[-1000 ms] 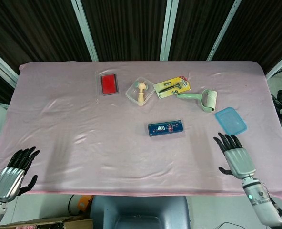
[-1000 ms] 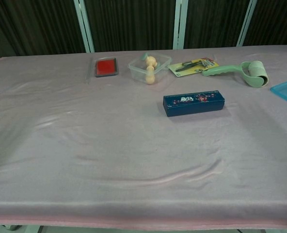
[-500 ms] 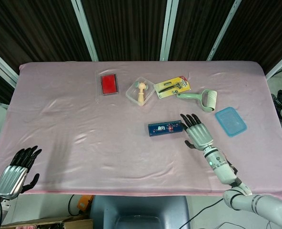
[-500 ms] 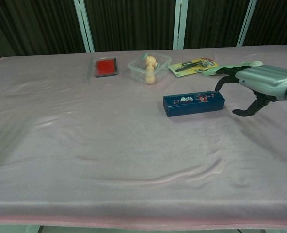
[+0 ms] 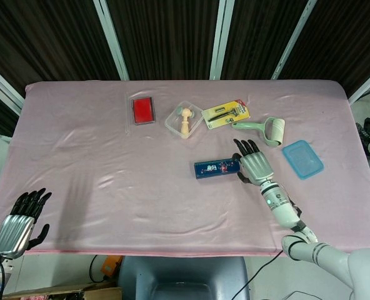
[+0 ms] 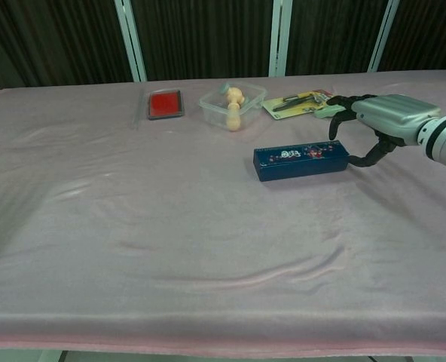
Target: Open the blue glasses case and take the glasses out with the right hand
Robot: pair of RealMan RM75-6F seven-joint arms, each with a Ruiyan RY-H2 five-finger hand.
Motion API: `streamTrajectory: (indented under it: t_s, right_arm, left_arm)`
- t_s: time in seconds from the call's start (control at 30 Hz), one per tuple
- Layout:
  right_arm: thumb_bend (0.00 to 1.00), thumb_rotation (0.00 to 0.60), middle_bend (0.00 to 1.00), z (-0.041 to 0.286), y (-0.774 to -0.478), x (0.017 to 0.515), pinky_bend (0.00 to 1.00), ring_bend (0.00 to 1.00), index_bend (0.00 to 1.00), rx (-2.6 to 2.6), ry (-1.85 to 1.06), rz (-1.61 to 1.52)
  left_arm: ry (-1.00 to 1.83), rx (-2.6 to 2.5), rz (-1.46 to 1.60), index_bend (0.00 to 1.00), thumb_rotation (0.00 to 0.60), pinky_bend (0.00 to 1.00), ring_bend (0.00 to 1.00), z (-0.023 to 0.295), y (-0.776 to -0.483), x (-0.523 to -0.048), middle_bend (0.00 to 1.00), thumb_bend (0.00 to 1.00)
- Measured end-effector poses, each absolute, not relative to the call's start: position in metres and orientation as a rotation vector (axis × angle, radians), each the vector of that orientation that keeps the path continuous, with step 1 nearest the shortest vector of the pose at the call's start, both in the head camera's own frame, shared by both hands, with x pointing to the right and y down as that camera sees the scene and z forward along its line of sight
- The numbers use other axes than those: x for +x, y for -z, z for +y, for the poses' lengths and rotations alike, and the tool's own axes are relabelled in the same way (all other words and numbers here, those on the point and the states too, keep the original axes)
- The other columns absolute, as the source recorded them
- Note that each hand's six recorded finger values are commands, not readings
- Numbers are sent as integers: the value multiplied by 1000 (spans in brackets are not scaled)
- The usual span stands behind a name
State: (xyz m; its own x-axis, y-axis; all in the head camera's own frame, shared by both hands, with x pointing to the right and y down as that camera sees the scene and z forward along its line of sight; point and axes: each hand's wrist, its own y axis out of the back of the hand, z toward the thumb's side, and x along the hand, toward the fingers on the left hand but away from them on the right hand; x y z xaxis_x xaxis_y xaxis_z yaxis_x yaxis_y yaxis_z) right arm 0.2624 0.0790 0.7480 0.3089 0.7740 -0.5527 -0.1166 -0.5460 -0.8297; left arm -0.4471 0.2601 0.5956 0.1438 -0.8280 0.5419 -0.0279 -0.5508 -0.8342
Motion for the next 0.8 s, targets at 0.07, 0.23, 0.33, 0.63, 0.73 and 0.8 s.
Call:
streamTrajectory:
  t_s: [0.07,0.23,0.33,0.63,0.73,0.8]
  right_arm:
    - [491,600,62,78,-750,261,0,0,493,-1748,-1352,-593]
    - [513,600,78,78,-752,255,0,5,518,-1741,-1331,-585]
    - [513,600,80,78,-753,251,0,7,520,-1742,-1327,-583]
    - [527,600,80,78,-756,247,0,7,523,-1734,-1338,-570]
    - [528,600,80,78,-757,246,0,7,524,-1736,-1341,-569]
    - [544,600,80,78,-757,245,0,7,536,-1732,-1342,-569]
  left_arm:
    - [1479,-1737,826,0,600,47,0,260,-596,-447,0,407]
    - [1481,-1739,827,0,600,47,0,258,-598,-447,0,407]
    - [1483,-1742,831,0,600,48,0,258,-598,-447,0,407]
    - [1481,-1740,843,0,600,47,0,256,-596,-449,0,407]
    - [1481,-1743,843,0,600,48,0,256,-596,-450,0,407]
    - [1478,-1747,843,0,600,48,0,256,-595,-449,0,407]
